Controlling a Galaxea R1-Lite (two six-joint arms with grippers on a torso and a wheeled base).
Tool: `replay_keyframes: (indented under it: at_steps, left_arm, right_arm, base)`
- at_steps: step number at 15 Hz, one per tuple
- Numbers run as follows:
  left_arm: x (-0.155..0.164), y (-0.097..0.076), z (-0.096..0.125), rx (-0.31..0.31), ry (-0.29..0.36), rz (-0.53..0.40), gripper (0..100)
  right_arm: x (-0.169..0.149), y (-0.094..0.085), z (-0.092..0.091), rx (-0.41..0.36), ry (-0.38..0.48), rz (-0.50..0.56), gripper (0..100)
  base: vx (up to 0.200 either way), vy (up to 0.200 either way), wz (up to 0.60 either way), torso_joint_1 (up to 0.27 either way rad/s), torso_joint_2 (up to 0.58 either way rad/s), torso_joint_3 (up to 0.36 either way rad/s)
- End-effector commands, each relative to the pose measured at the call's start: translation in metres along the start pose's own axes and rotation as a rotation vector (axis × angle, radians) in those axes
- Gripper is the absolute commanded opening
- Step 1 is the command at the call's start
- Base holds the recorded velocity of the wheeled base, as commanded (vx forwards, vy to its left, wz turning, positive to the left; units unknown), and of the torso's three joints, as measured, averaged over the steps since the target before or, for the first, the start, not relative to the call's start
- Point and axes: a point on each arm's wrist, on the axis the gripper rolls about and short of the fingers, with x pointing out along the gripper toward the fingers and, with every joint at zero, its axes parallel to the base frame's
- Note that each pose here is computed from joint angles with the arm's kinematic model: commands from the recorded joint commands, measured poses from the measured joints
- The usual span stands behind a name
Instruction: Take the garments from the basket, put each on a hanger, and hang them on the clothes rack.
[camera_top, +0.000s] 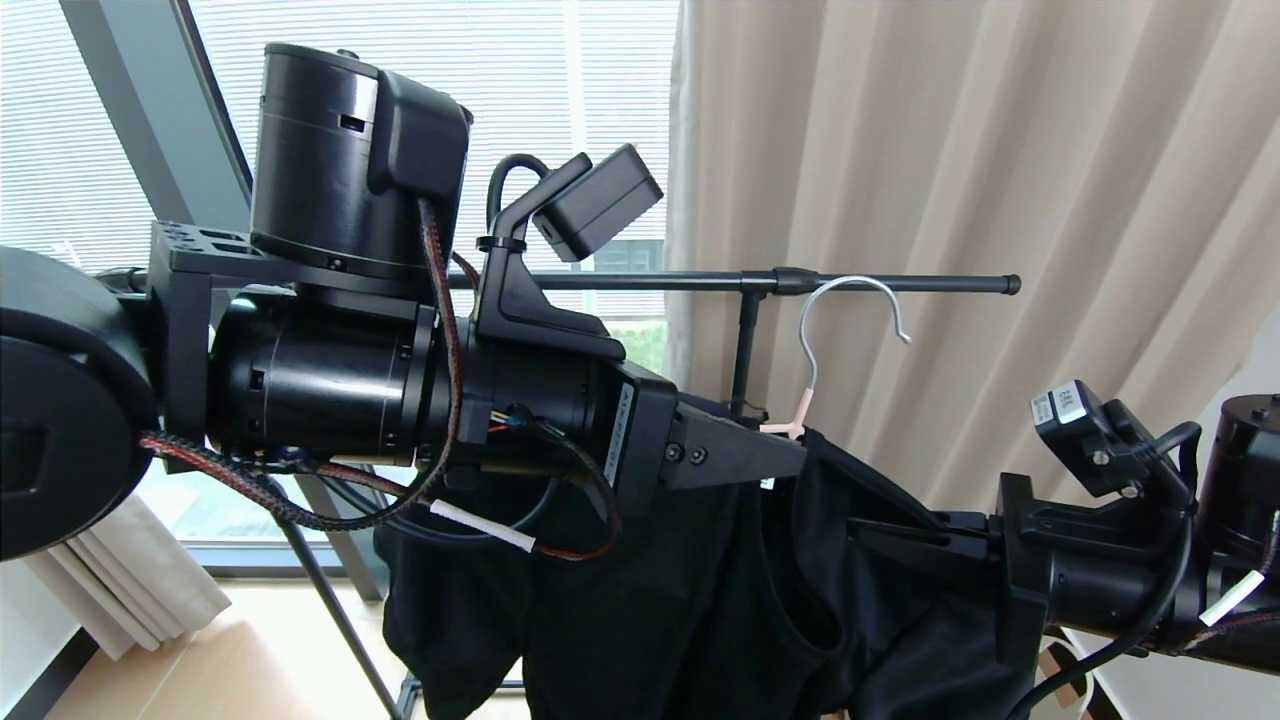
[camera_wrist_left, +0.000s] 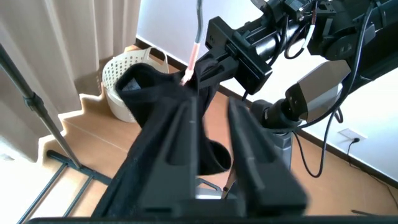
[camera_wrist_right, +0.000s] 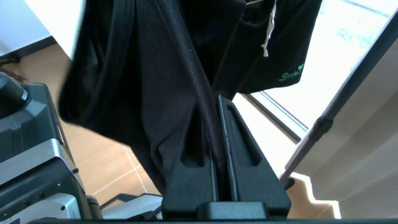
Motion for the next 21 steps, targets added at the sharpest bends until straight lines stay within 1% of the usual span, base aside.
replay_keyframes:
  at_steps: [1, 4, 5, 6, 7, 8, 9, 11, 12, 13, 15, 16, 18, 21]
  left_arm:
    - [-0.004, -0.002, 0.0, 0.003, -0.008, 0.002, 100]
    - [-0.016, -0.005, 0.005, 0.016, -0.038, 0.01, 100]
    - [-0.031, -0.005, 0.008, 0.02, -0.07, 0.048, 100]
    - [-0.042, -0.001, 0.008, 0.022, -0.086, 0.088, 100]
    - [-0.045, 0.0, 0.007, 0.023, -0.09, 0.098, 100]
    - [-0.062, 0.007, 0.004, 0.024, -0.109, 0.151, 100]
    - [-0.071, 0.012, 0.001, 0.019, -0.115, 0.183, 100]
    - [-0.083, 0.033, -0.011, -0.005, -0.1, 0.248, 100]
    - [-0.086, 0.037, -0.015, -0.008, -0.094, 0.249, 100]
    - [-0.098, 0.053, -0.029, -0.01, -0.086, 0.202, 100]
    - [-0.105, 0.066, -0.045, 0.007, -0.113, 0.17, 100]
    - [-0.106, 0.07, -0.053, 0.016, -0.127, 0.159, 100]
    - [-0.11, 0.074, -0.066, 0.044, -0.163, 0.103, 100]
    - [-0.115, 0.068, -0.079, 0.044, -0.165, 0.053, 100]
  right_arm:
    - [0.0, 0.0, 0.0, -0.002, -0.002, 0.001, 0]
    - [-0.001, 0.0, 0.001, -0.003, -0.004, 0.0, 0]
    - [-0.001, 0.0, 0.001, -0.003, -0.005, -0.002, 0]
    - [-0.001, 0.0, 0.001, -0.003, -0.005, -0.002, 0]
    - [-0.002, 0.0, 0.001, -0.004, -0.007, -0.003, 0]
    - [-0.002, -0.001, 0.001, -0.002, -0.006, -0.006, 0]
    - [-0.003, -0.001, -0.001, 0.001, -0.003, -0.006, 0]
    - [-0.005, -0.002, -0.004, 0.006, 0.003, -0.004, 0]
    - [-0.005, -0.002, -0.004, 0.006, 0.002, 0.004, 0]
    - [-0.009, -0.005, -0.005, -0.001, -0.02, 0.028, 0]
    - [-0.013, -0.01, -0.006, -0.009, -0.047, 0.045, 0]
    - [-0.014, -0.011, -0.006, -0.01, -0.05, 0.05, 0]
    - [-0.015, -0.012, -0.006, -0.008, -0.049, 0.054, 0]
    - [-0.015, -0.013, -0.006, -0.008, -0.052, 0.048, 0]
  base:
    - [0.0, 0.0, 0.0, 0.0, 0.0, 0.0]
    - [0.0, 0.0, 0.0, 0.0, 0.0, 0.0]
    - [0.0, 0.0, 0.0, 0.0, 0.0, 0.0]
    - [0.0, 0.0, 0.0, 0.0, 0.0, 0.0]
    - [0.0, 0.0, 0.0, 0.0, 0.0, 0.0]
    - [0.0, 0.0, 0.0, 0.0, 0.0, 0.0]
    - [0.0, 0.0, 0.0, 0.0, 0.0, 0.0]
    - [0.0, 0.0, 0.0, 0.0, 0.0, 0.0]
    - [0.0, 0.0, 0.0, 0.0, 0.0, 0.0]
    - [0.0, 0.0, 0.0, 0.0, 0.0, 0.0]
    - [0.0, 0.0, 0.0, 0.0, 0.0, 0.0]
    - [0.0, 0.0, 0.0, 0.0, 0.0, 0.0]
    - [0.0, 0.0, 0.0, 0.0, 0.0, 0.0]
    - [0.0, 0.0, 0.0, 0.0, 0.0, 0.0]
